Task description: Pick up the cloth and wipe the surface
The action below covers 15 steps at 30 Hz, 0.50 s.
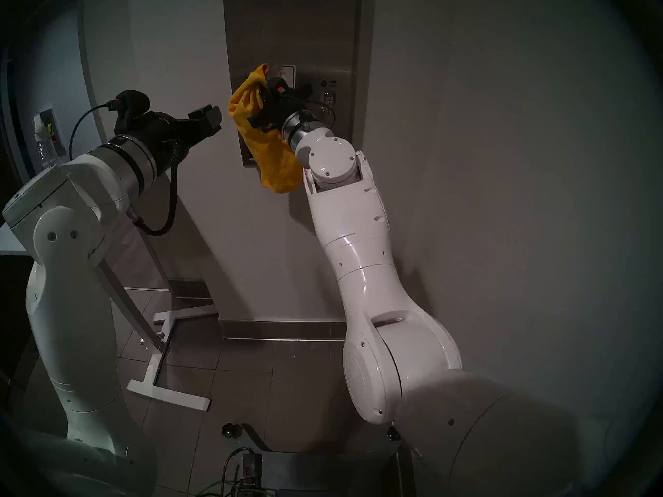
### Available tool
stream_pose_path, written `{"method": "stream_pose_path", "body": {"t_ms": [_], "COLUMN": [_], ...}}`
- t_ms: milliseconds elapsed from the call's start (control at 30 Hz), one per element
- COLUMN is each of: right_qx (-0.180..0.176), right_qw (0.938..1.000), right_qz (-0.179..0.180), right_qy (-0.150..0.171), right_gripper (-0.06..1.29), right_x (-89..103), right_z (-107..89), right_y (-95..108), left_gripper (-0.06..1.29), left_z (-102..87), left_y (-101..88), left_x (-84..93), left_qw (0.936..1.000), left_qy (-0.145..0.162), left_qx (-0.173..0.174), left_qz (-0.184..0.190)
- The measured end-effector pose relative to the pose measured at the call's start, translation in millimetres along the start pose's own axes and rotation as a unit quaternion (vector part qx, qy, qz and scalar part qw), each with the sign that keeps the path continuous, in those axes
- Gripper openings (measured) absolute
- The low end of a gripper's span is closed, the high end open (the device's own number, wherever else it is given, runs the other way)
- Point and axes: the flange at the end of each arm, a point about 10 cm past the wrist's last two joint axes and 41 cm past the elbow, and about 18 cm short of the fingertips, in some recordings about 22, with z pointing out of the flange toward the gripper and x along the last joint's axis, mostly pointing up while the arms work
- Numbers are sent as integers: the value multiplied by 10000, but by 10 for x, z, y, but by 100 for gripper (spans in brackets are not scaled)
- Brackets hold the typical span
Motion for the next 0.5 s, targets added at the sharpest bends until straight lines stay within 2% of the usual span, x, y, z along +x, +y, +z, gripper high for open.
{"method": "stream_pose_path", "body": {"t_ms": [267, 500], "right_qx": [-431, -681], "right_qw": [9989, 9956], "right_qz": [50, 211], "right_qy": [-203, -607], "right_gripper": [-4, -4], "right_x": [0, -98], "right_z": [157, 291], "right_y": [13, -162], "left_gripper": [126, 126], "left_z": [-3, -5], "left_y": [-6, -9], "left_x": [0, 0], "left_qw": [10000, 10000], "left_qy": [-3, -7], "left_qx": [-11, -23], "left_qz": [-32, -56]}}
